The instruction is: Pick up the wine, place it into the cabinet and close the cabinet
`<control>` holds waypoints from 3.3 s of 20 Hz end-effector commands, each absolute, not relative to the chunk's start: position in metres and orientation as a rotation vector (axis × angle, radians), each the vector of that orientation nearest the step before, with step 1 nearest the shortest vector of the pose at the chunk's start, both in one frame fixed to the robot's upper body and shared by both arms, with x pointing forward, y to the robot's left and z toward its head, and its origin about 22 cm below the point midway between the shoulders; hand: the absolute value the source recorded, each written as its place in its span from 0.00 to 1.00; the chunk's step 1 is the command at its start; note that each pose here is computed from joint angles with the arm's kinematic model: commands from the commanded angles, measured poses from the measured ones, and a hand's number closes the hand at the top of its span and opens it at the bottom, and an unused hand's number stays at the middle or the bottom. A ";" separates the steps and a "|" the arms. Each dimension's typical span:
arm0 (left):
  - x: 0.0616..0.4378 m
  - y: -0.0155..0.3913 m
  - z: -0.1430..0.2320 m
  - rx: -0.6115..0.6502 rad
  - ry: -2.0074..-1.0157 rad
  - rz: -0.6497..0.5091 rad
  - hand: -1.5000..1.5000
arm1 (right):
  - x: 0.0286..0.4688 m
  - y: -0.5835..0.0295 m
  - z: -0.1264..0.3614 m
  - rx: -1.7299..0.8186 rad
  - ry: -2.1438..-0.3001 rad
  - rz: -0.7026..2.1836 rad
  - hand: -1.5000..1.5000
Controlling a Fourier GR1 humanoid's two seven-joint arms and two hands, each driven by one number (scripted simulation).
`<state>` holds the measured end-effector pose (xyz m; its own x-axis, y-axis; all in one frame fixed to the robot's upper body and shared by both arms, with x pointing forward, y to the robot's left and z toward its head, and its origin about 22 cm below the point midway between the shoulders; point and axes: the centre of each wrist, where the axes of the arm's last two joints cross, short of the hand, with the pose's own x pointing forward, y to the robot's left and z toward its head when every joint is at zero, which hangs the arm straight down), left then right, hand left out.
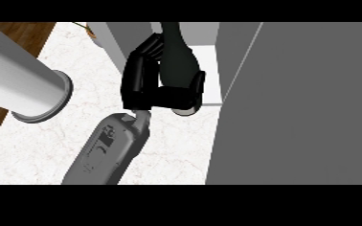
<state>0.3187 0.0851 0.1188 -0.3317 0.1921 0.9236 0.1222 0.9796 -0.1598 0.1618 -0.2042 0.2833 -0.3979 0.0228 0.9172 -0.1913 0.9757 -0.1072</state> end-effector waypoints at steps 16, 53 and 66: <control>0.352 0.063 0.081 -0.001 -1.964 -0.050 1.00 | 0.142 -0.223 0.290 0.193 -2.001 0.273 0.00; 0.396 0.106 -0.012 0.122 -1.867 0.083 1.00 | 0.153 -0.207 0.291 0.260 -1.992 0.289 0.00; 0.425 0.123 0.016 0.241 -1.870 0.045 1.00 | 0.176 -0.210 0.277 0.229 -1.980 0.296 0.00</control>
<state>0.4146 0.1080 0.0056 -0.2798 -0.0865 0.9561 -0.1578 0.9865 0.0431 0.1792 -0.2095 0.2843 -0.4101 -0.0150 0.9119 -0.2625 0.9595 -0.1023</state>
